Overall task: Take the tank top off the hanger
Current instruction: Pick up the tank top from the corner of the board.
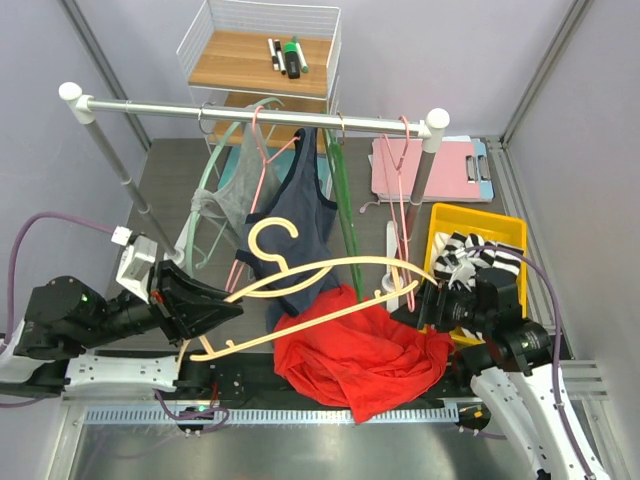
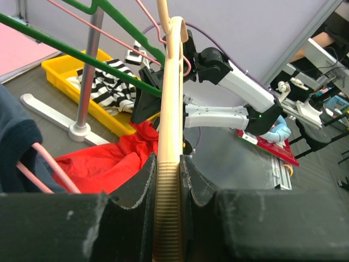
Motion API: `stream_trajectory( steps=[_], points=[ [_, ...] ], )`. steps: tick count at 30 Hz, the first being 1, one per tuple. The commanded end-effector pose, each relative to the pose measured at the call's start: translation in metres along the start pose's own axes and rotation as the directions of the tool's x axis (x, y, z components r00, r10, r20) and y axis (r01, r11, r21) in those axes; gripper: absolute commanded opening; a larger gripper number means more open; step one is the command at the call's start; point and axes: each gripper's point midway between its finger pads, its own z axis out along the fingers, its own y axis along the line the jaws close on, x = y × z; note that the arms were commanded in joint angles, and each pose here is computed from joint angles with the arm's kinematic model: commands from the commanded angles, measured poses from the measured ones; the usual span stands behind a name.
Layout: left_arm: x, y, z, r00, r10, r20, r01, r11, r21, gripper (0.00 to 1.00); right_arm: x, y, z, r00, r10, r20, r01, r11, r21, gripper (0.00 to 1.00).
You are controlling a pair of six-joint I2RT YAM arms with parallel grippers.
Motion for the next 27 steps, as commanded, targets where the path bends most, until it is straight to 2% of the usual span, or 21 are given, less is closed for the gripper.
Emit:
stream_trajectory(
  steps=[1, 6, 9, 10, 11, 14, 17, 18, 22, 27],
  points=[
    [-0.011, -0.011, 0.013, 0.999, -0.008, 0.033, 0.007, 0.999, 0.031, 0.00, -0.009, 0.009, 0.010, 0.999, -0.034, 0.018, 0.036, 0.996, -0.077, 0.92],
    [-0.010, -0.013, 0.018, 1.000, -0.006, 0.024, 0.005, 0.999, 0.034, 0.00, 0.005, 0.008, 0.024, 0.998, -0.039, -0.053, 0.034, 0.996, -0.083, 0.92],
    [-0.010, -0.011, 0.018, 1.000, -0.005, 0.027, 0.004, 1.000, 0.027, 0.00, 0.005, 0.012, 0.037, 0.998, -0.035, -0.055, 0.031, 0.997, -0.069, 0.91],
    [-0.009, -0.011, 0.018, 1.000, -0.004, 0.026, 0.004, 1.000, 0.025, 0.00, 0.013, 0.024, 0.042, 0.994, -0.073, -0.077, 0.065, 0.992, -0.104, 0.91],
    [-0.009, -0.010, 0.019, 1.000, -0.004, 0.027, 0.004, 1.000, 0.022, 0.00, 0.010, 0.018, 0.050, 0.995, -0.084, -0.057, 0.082, 0.996, -0.047, 0.92],
    [-0.010, -0.009, 0.016, 0.999, -0.009, 0.031, 0.009, 1.000, 0.016, 0.00, 0.022, 0.038, 0.054, 0.984, -0.168, -0.064, 0.164, 0.985, -0.053, 0.93],
    [-0.013, -0.009, 0.009, 0.999, -0.023, 0.042, 0.022, 1.000, 0.022, 0.00, 0.031, 0.041, 0.068, 0.975, -0.215, -0.054, 0.216, 0.976, 0.007, 0.96],
    [-0.013, -0.009, 0.008, 0.999, -0.024, 0.038, 0.023, 0.999, 0.024, 0.00, 0.030, 0.030, 0.075, 0.972, -0.230, -0.037, 0.233, 0.970, 0.076, 0.97],
    [-0.015, -0.008, -0.001, 0.998, -0.042, 0.054, 0.041, 0.999, 0.030, 0.00, 0.045, 0.029, 0.093, 0.967, -0.252, -0.031, 0.253, 0.961, 0.109, 0.98],
    [-0.017, -0.005, -0.010, 0.995, -0.059, 0.076, 0.057, 0.998, 0.030, 0.00, 0.076, 0.038, 0.109, 0.922, -0.378, -0.081, 0.386, 0.913, 0.130, 1.00]
  ],
)
